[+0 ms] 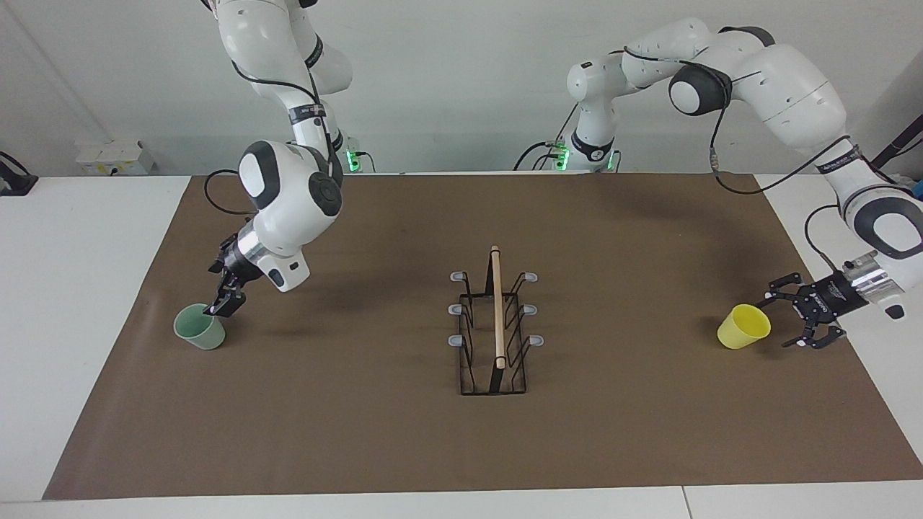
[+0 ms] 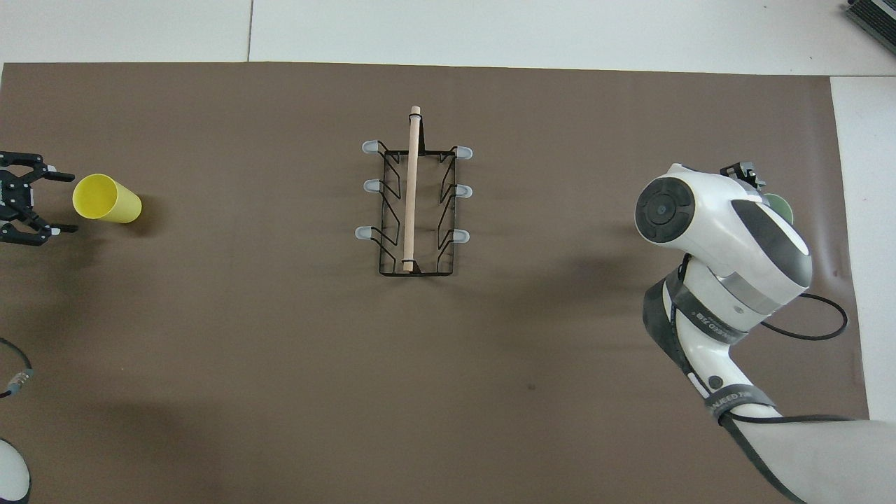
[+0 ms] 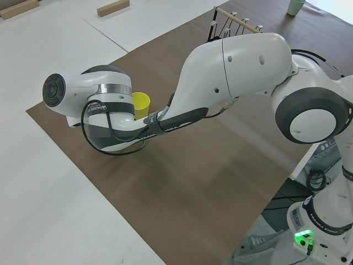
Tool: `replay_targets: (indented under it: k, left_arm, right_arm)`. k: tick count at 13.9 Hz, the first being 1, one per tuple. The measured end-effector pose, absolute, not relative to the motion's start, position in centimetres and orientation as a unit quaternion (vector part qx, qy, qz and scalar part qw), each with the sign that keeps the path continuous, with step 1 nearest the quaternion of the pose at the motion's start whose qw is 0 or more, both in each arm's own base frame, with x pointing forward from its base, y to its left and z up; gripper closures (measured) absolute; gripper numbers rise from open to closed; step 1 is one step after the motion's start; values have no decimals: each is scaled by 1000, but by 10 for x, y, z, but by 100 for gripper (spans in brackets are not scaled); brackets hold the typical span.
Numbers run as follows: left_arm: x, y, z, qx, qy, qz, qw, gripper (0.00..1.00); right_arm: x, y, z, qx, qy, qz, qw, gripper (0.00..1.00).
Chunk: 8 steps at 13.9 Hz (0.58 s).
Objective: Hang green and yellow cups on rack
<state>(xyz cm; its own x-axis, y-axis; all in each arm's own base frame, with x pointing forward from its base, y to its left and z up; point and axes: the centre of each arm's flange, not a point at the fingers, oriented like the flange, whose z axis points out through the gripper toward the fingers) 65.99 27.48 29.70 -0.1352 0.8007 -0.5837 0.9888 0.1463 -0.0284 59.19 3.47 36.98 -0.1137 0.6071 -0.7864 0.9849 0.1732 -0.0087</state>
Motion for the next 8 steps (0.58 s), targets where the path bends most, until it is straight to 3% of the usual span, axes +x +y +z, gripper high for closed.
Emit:
replay_targets:
  k: [8]
  left_arm:
    - [638, 258, 261, 615, 689, -241, 300, 0]
  right_arm:
    - [596, 39, 290, 573, 675, -291, 362, 0]
